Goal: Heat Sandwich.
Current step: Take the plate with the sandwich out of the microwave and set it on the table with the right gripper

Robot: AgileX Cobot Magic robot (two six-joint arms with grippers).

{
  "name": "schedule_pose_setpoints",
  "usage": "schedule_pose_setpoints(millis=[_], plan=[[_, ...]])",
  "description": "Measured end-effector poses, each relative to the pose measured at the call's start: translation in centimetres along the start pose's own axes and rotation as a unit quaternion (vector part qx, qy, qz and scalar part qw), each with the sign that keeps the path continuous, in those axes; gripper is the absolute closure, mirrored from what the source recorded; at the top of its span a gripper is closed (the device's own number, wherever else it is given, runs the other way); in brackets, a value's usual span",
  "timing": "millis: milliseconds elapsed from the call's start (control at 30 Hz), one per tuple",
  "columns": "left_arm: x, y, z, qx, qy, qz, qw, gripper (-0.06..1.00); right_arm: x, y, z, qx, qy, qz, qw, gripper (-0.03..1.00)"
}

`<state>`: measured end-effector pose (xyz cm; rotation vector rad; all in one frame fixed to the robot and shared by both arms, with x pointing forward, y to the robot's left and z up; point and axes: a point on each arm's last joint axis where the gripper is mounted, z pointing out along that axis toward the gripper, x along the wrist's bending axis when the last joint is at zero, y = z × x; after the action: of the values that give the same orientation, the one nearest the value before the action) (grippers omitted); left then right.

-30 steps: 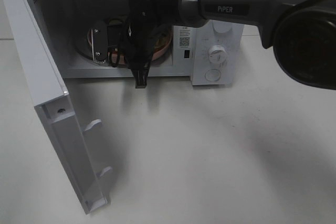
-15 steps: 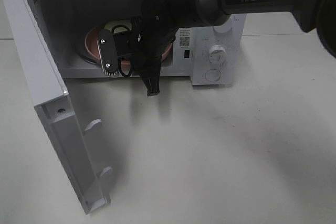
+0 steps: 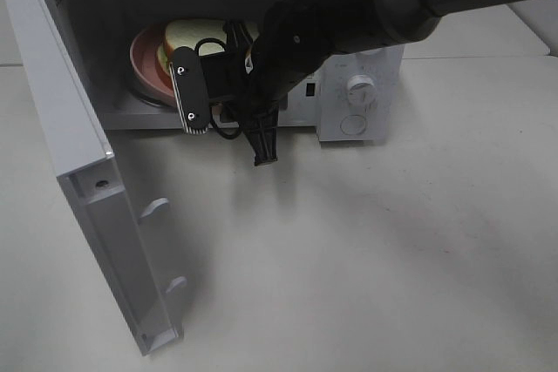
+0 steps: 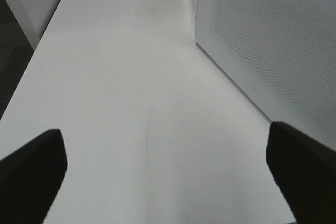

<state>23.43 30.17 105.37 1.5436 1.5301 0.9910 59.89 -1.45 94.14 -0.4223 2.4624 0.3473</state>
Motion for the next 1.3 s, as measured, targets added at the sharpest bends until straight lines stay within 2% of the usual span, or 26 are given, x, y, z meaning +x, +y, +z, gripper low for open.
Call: schedule_pose_setpoints(millis=[433, 800, 1300], plan=[[0.0, 0.0, 0.0, 0.0, 0.0, 0.0, 1.0, -0.03, 2.9, -0.9, -4.1, -0.013, -0.027, -0.047, 0.998, 0.89], [0.0, 0.0, 0.0, 0.0, 0.0, 0.0, 1.0, -0.03, 6.0, -1.8, -7.4, -0.015, -0.017, -0.106, 0.994, 0.89], [0.0, 0.0, 0.0, 0.0, 0.0, 0.0, 1.0, -0.03, 9.2, -2.4, -10.7, -0.014, 0.0, -0.141, 0.99, 0.89]])
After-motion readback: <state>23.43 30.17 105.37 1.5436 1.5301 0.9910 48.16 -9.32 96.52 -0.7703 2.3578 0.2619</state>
